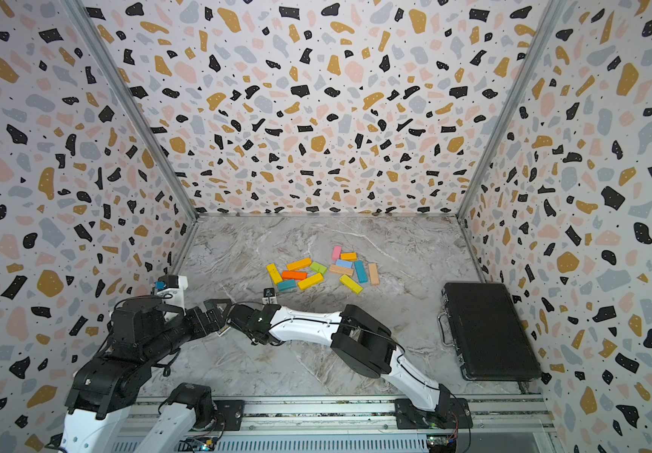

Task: Assemble the letter h with building blocks
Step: Assemble the building block at the center of the board.

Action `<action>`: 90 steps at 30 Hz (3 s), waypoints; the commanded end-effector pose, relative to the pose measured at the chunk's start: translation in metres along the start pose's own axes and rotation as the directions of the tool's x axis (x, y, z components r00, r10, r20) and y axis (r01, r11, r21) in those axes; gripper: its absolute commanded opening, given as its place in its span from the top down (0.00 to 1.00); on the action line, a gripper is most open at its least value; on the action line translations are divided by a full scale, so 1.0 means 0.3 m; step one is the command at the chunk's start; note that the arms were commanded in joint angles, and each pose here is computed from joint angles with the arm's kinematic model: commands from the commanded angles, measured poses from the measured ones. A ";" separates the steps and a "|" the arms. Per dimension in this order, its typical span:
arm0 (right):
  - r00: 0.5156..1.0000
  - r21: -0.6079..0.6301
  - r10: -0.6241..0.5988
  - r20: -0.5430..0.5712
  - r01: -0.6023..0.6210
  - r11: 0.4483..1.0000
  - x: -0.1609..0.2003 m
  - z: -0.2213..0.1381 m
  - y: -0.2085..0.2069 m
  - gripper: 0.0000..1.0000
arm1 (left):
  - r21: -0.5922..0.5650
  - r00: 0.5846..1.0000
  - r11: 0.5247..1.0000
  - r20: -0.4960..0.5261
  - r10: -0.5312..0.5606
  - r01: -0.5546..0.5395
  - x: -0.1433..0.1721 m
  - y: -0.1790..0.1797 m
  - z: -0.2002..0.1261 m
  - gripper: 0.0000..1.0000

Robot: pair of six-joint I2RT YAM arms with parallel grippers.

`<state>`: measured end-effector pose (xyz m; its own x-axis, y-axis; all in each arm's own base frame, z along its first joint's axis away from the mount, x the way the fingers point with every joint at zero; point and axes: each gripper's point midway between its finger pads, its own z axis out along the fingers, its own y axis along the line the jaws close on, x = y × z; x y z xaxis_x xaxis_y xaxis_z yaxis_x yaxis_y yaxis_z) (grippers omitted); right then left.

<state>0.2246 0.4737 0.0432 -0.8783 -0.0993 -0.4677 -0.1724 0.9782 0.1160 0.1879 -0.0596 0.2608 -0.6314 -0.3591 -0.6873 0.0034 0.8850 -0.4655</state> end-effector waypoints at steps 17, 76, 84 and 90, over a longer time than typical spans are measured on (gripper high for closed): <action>0.997 0.032 0.077 0.023 -0.078 0.996 -0.058 0.030 0.017 0.39 | 0.003 0.998 0.999 0.047 0.036 -0.036 -0.036 -0.012 -0.034 0.01; 0.996 0.008 0.058 0.065 -0.059 0.998 -0.128 0.057 0.035 0.20 | -0.009 0.998 0.999 0.037 0.046 -0.046 -0.024 -0.002 -0.029 0.01; 0.978 -0.121 0.050 0.201 -0.026 0.992 -0.268 -0.051 0.096 0.18 | -0.015 0.998 0.999 0.039 0.044 -0.043 -0.031 -0.003 -0.036 0.01; 0.947 -0.145 0.059 0.317 -0.013 0.989 -0.395 -0.169 0.062 0.18 | -0.012 0.998 0.999 0.047 0.040 -0.039 -0.044 -0.011 -0.049 0.01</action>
<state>0.2846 0.4978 0.0700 -0.7877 -0.0495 -0.6141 -0.2019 0.9625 0.1814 0.1843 -0.0553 0.2641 -0.6257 -0.3370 -0.7035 0.0046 0.9002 -0.4354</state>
